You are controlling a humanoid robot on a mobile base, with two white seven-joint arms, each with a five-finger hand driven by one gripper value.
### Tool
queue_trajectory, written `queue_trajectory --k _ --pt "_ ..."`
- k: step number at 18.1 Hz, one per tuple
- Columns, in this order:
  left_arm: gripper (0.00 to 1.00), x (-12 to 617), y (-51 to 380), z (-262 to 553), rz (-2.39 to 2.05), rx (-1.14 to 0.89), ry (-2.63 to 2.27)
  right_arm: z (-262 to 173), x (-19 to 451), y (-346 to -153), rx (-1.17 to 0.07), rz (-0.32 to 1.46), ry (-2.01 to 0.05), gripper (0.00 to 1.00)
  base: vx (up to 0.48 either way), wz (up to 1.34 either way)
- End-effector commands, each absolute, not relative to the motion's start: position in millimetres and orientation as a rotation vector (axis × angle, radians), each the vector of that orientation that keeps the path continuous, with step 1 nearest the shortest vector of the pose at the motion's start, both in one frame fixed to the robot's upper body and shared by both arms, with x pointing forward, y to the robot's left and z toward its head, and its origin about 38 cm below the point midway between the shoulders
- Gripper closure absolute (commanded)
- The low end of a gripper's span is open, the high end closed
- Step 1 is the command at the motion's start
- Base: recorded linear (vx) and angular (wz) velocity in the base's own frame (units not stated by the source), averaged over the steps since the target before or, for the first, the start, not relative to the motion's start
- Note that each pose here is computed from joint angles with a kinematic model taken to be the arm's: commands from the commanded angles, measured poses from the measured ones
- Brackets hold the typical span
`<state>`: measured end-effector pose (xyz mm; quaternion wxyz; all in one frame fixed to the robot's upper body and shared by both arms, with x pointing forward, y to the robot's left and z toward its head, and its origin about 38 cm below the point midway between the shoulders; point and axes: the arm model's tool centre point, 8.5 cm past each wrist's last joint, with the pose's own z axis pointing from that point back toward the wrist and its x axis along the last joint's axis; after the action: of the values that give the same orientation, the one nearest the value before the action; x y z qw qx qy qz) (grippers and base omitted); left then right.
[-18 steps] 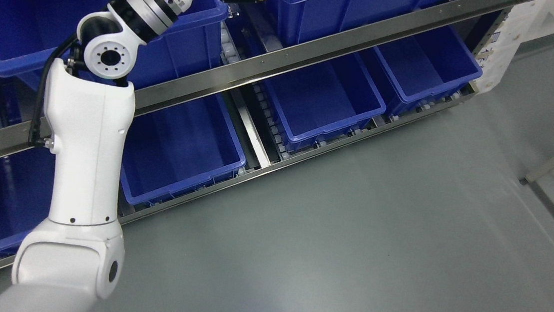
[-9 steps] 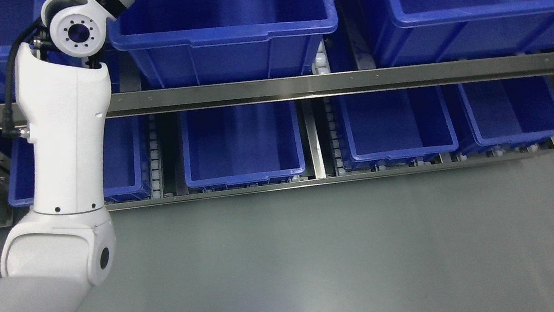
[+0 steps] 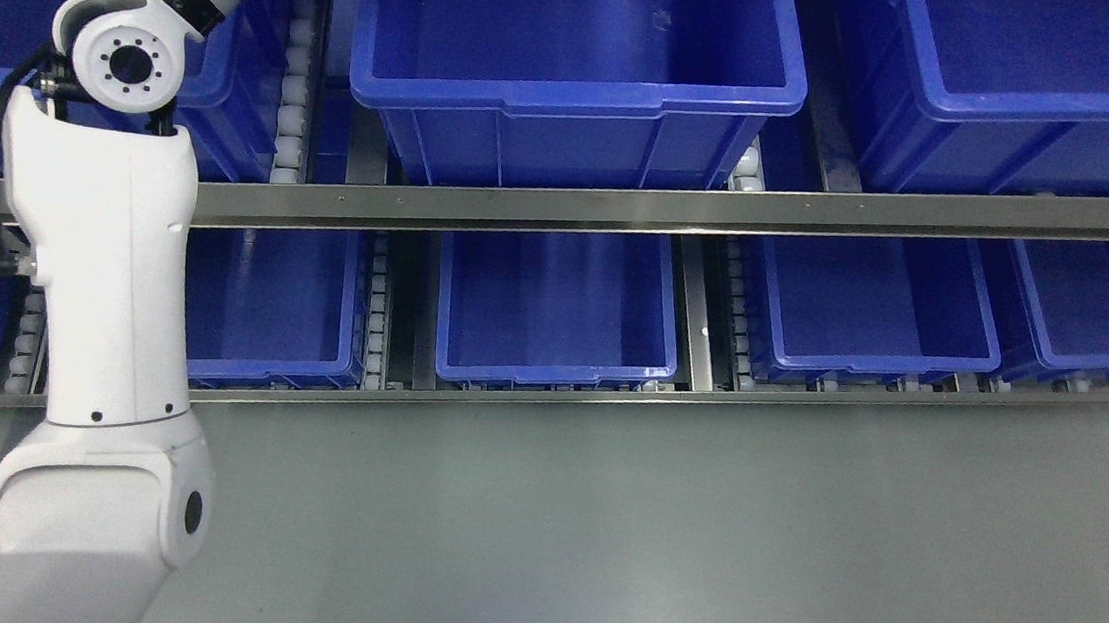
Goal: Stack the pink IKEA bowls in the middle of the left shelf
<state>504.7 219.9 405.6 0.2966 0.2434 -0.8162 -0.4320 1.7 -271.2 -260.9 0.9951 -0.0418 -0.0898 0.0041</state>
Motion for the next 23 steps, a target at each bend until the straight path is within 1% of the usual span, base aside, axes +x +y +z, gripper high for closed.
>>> queue_trajectory --k 1,2,4,8,9,10,11,12,13,14,15,16,17,19,20,21,23 --pt "0.91 510 190 394 -1.214 0.566 -2.162 -260 2 -282.7 -0.102 0.008 -0.179 0.0 0.0 0.0" --pt "0.91 512 174 386 -1.241 0.528 -2.152 -260 2 -282.7 -0.102 0.008 -0.179 0.0 0.0 0.0" --pt "0.91 525 160 369 -1.297 0.48 -2.088 -260 2 -282.6 -0.102 0.009 -0.179 0.0 0.0 0.0" --pt "0.89 541 164 352 -1.305 0.487 -1.997 -260 2 -282.7 -0.102 0.008 -0.179 0.0 -0.007 0.0" --pt "0.85 541 165 349 -1.301 0.483 -1.994 -260 2 -282.7 -0.102 0.008 -0.179 0.0 0.0 0.0" --pt "0.73 541 167 344 -1.288 0.481 -1.991 -260 2 -282.7 -0.102 0.008 -0.179 0.0 0.0 0.0" --pt "0.56 542 170 344 -1.262 0.488 -1.997 -260 2 -282.7 -0.102 0.008 -0.179 0.0 0.0 0.0" --pt "0.41 543 174 346 -1.212 0.499 -2.01 -260 2 -282.7 -0.102 0.008 -0.179 0.0 0.0 0.0" --pt "0.34 543 177 349 -1.169 0.506 -2.026 -260 2 -282.7 -0.102 0.008 -0.179 0.0 0.0 0.0" --pt "0.22 544 186 352 -1.094 0.53 -2.058 -260 2 -282.7 -0.102 0.008 -0.179 0.0 0.0 0.0" --pt "0.16 544 196 357 -1.009 0.547 -2.096 -260 2 -282.7 -0.102 0.008 -0.179 0.0 0.0 0.0" --pt "0.11 544 206 363 -0.873 0.537 -2.158 -260 2 -282.6 -0.101 0.008 -0.179 0.0 0.0 0.0" --pt "0.1 544 213 367 -0.708 0.479 -2.202 -260 2 -282.7 -0.102 0.008 -0.179 0.0 0.0 0.0" --pt "0.1 549 229 369 -0.399 0.301 -2.195 -260 2 -282.7 -0.102 0.008 -0.179 0.0 0.0 0.0" --pt "0.1 553 238 367 -0.202 0.152 -2.151 -260 2 -282.6 -0.101 0.008 -0.179 0.0 0.0 0.0" --pt "0.1 556 244 363 -0.087 0.078 -2.111 -260 2 -282.7 -0.102 0.008 -0.179 0.0 0.0 0.0" --pt "0.1 557 253 358 0.011 0.087 -2.08 -260 2 -282.6 -0.101 0.008 -0.179 0.0 0.0 0.0"
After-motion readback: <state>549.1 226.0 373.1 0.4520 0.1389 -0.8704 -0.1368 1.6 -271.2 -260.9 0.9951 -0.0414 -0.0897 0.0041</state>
